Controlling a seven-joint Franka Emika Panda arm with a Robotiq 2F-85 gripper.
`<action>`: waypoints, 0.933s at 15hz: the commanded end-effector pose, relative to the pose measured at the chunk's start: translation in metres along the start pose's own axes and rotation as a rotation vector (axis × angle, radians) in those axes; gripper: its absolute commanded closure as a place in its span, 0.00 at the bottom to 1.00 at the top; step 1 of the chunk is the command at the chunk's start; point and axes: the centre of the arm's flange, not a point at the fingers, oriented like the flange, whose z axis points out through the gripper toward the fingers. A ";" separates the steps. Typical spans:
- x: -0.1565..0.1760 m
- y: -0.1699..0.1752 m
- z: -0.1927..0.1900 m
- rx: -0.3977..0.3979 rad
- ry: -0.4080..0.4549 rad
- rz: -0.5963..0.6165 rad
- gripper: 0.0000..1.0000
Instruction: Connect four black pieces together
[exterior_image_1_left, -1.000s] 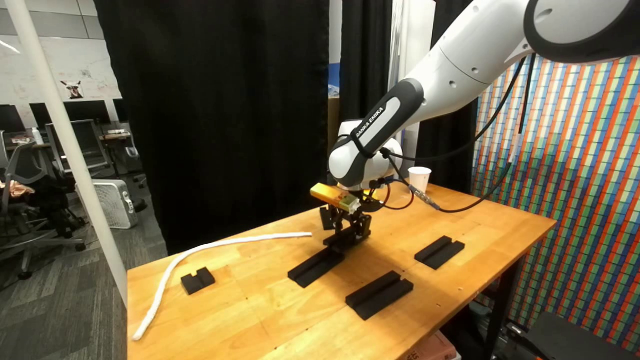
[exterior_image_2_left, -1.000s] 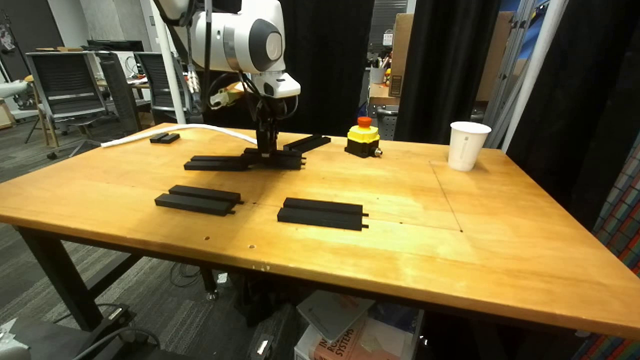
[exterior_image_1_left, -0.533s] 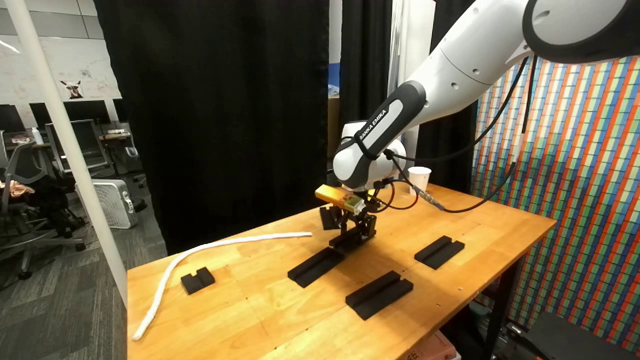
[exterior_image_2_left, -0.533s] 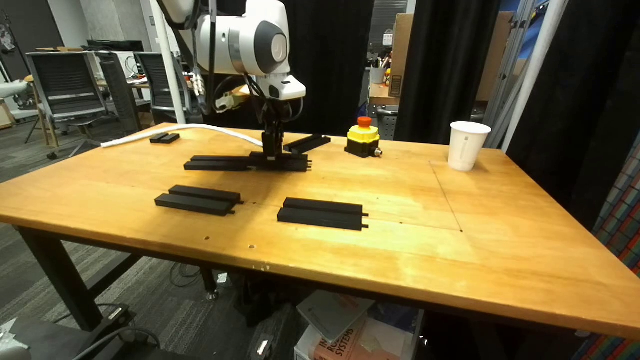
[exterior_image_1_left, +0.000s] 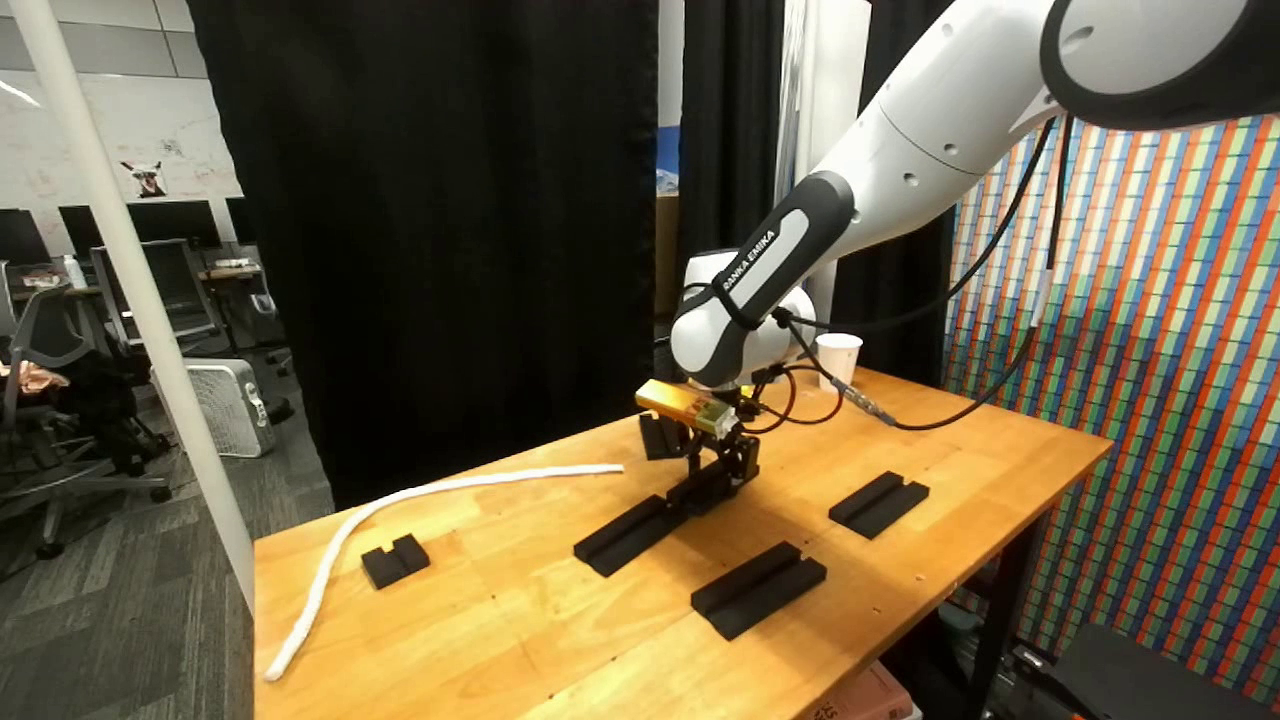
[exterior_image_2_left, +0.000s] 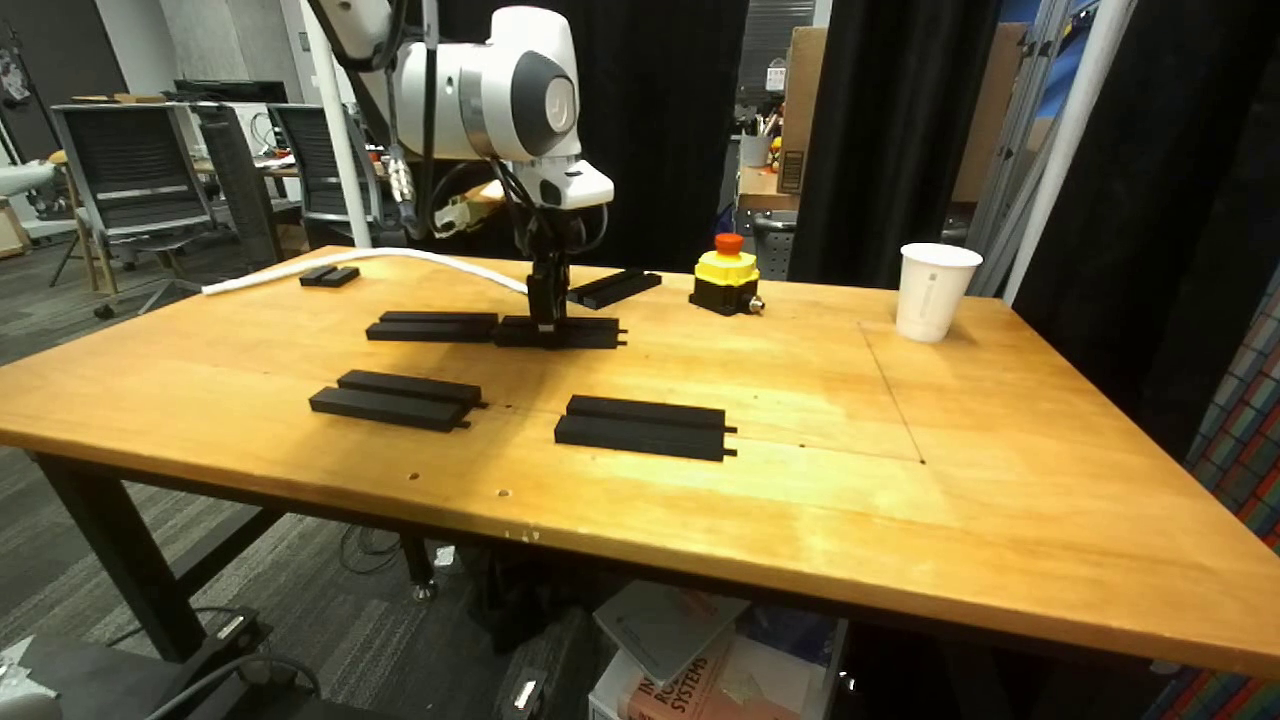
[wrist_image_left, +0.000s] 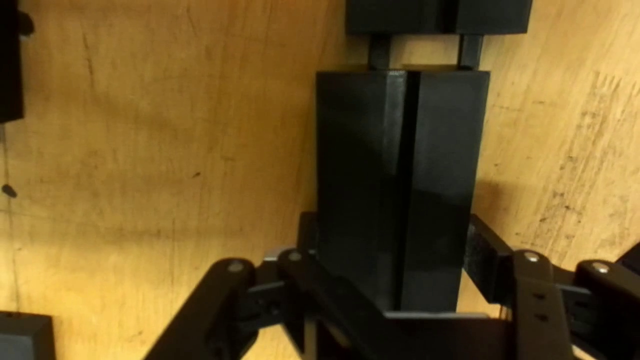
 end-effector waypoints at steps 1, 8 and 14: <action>-0.008 -0.007 -0.003 0.006 0.019 -0.018 0.55; -0.005 -0.009 -0.009 0.020 0.012 0.007 0.55; -0.005 -0.012 -0.010 0.022 0.002 0.014 0.55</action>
